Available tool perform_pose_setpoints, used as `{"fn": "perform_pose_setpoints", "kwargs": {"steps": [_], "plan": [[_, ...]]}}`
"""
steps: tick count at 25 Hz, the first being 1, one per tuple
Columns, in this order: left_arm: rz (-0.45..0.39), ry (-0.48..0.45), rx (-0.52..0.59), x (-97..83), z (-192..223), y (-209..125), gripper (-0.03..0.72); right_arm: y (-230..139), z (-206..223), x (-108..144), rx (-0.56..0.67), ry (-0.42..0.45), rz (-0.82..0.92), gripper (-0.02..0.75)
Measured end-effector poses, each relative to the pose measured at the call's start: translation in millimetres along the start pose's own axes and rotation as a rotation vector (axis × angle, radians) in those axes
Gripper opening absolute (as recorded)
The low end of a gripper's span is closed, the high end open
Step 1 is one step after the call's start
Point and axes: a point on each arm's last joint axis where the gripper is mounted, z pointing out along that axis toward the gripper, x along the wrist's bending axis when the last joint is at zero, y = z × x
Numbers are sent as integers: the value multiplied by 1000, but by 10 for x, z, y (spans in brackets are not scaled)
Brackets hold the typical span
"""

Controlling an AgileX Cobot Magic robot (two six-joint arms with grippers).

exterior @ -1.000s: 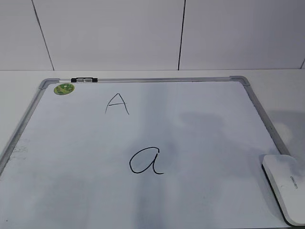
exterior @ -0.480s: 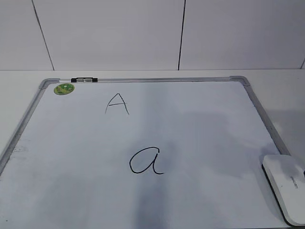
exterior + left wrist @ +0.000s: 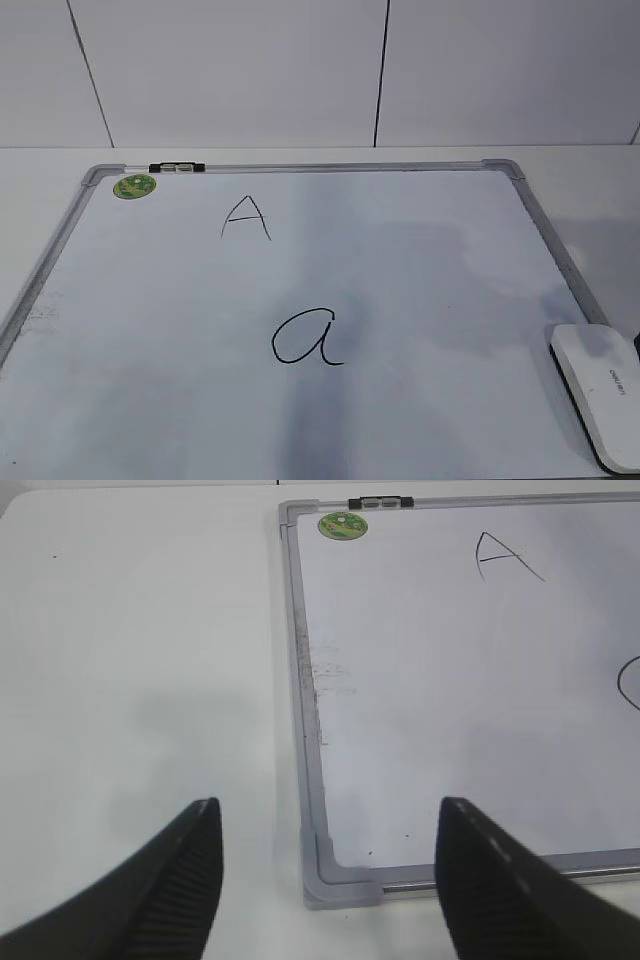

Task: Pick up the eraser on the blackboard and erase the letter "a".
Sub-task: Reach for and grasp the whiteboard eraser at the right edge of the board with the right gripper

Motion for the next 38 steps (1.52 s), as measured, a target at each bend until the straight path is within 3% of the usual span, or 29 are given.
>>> {"fn": "perform_pose_setpoints", "kwargs": {"steps": [9, 23, 32, 38], "plan": [[0, 0, 0, 0, 0, 0, 497, 25, -41, -5, 6, -11, -11, 592], [0, 0, 0, 0, 0, 0, 496, -10, 23, -20, 113, -13, 19, 593], [0, 0, 0, 0, 0, 0, 497, -36, 64, 217, 132, -65, -24, 593], [0, 0, 0, 0, 0, 0, 497, 9, 175, 236, 155, -75, 8, 593]]}}
